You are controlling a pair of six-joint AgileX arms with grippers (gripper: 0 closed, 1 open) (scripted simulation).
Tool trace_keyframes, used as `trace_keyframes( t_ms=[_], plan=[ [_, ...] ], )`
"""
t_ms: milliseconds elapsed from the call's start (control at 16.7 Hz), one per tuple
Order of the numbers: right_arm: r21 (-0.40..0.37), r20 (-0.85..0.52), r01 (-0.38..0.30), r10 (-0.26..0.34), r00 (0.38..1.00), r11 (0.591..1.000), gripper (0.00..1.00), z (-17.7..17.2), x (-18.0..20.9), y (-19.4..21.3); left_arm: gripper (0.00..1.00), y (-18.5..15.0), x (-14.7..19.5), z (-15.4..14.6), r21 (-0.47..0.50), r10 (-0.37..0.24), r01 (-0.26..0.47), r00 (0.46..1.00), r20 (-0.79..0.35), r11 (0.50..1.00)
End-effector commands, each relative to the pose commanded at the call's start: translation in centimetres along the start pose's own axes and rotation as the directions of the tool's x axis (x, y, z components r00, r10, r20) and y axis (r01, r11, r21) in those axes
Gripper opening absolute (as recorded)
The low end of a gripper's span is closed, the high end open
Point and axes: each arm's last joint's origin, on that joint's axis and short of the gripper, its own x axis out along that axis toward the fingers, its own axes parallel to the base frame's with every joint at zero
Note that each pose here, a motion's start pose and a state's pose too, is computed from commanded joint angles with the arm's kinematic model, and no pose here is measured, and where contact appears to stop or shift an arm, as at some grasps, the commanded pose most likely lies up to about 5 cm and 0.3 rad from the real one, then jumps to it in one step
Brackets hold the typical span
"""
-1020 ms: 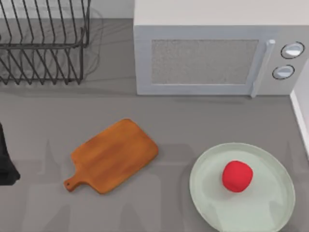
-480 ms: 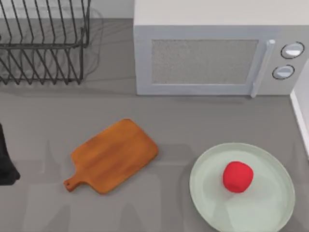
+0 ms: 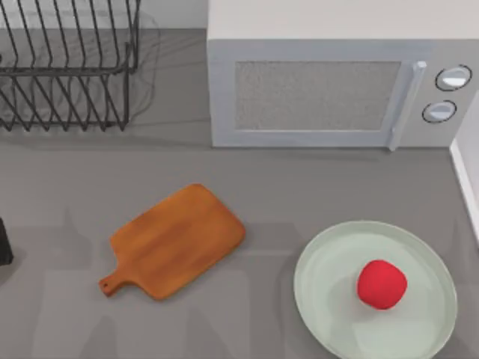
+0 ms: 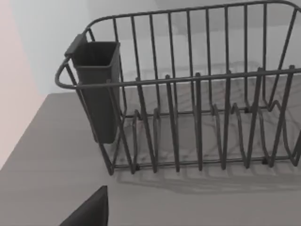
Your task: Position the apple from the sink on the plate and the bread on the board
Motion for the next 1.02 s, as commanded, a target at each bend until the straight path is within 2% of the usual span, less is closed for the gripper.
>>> trace_keyframes(
  t_ms=[240,420,540,720,1020],
  plan=[
    [0.0,0.0,0.0,0.0,1.0,1.0,1.0,0.0,0.0,0.0,1.0,0.5,2.1,1.8,0.081,-0.014,0.037,0.964,-0.266,0.996],
    [0.0,0.0,0.0,0.0,1.0,1.0,1.0,0.0,0.0,0.0,1.0,1.0,4.6,3.0,0.124,-0.028,0.099,0.879,-0.476,0.987],
    [0.0,0.0,0.0,0.0,1.0,1.0,1.0,0.0,0.0,0.0,1.0,1.4,6.7,3.4,0.137,-0.039,0.152,0.796,-0.604,0.979],
    [0.0,0.0,0.0,0.0,1.0,1.0,1.0,0.0,0.0,0.0,1.0,2.0,10.0,3.5,0.128,-0.057,0.238,0.643,-0.764,0.963],
    [0.0,0.0,0.0,0.0,1.0,1.0,1.0,0.0,0.0,0.0,1.0,3.0,15.3,2.1,0.057,-0.087,0.361,0.372,-0.924,0.931]
  ],
)
